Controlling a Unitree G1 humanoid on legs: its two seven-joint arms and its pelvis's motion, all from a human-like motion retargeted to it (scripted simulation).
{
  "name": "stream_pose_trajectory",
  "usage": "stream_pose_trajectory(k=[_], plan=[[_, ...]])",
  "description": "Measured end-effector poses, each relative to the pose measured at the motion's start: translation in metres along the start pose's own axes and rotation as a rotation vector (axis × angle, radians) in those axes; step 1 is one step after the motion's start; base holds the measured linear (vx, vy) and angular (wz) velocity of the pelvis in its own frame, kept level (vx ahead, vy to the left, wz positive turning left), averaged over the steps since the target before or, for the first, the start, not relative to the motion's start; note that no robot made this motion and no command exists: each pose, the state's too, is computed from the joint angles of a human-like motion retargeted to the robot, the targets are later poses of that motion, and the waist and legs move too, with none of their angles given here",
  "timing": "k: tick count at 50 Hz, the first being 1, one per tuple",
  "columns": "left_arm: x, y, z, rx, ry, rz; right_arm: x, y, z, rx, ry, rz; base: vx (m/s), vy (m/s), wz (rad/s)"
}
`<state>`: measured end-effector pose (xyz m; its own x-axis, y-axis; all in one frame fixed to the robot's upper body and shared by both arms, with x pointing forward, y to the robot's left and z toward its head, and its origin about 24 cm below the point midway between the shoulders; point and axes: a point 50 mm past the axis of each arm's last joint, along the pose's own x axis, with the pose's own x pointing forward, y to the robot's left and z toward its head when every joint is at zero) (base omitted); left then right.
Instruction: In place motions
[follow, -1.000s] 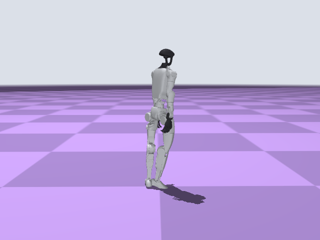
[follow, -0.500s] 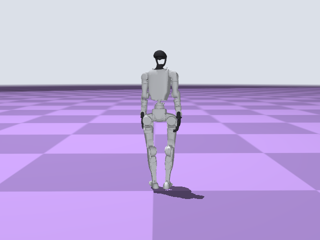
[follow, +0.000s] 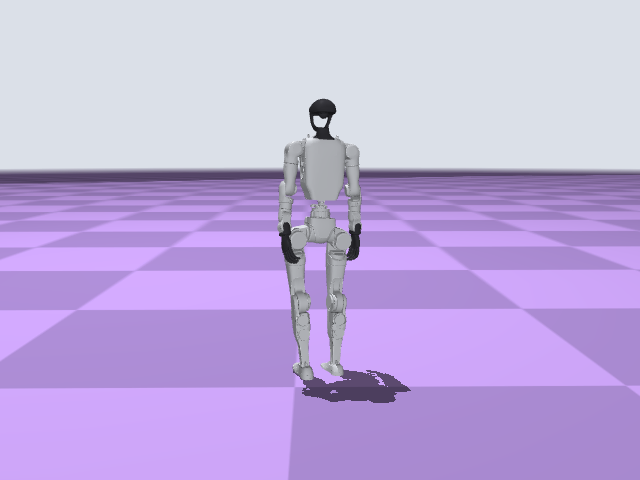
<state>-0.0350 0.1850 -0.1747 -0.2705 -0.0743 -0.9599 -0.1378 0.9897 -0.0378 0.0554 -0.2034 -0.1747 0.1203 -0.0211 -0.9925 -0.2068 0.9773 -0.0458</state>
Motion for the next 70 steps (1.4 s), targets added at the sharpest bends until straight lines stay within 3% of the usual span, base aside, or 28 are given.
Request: stream_pose_trajectory(k=[10, 15, 20, 42, 61, 70], plan=[[-0.004, -0.012, 0.034, 0.000, -0.146, 0.001, 0.002, 0.019, -0.004, -0.061, 0.005, 0.052, 0.06, -0.12, 0.72], [-0.005, -0.025, 0.049, -0.003, -0.269, 0.025, 0.001, 0.019, -0.032, -0.151, 0.115, 0.017, 0.13, 0.04, 0.63], [-0.012, -0.023, 0.068, 0.095, -0.319, 0.017, -0.002, 0.029, -0.052, -0.083, 0.218, 0.102, 0.01, 0.00, 0.10], [0.001, -0.018, 0.017, -0.062, -0.137, -0.020, -0.004, 0.019, -0.062, 0.027, 0.245, 0.088, 0.01, -0.01, 0.00], [-0.009, -0.022, 0.057, 0.084, -0.281, -0.054, -0.002, 0.016, -0.044, -0.071, 0.212, 0.095, -0.04, 0.02, 0.26], [-0.012, -0.025, 0.068, 0.101, -0.332, -0.030, -0.009, 0.014, -0.081, -0.084, 0.330, 0.100, 0.06, 0.08, 1.88]])
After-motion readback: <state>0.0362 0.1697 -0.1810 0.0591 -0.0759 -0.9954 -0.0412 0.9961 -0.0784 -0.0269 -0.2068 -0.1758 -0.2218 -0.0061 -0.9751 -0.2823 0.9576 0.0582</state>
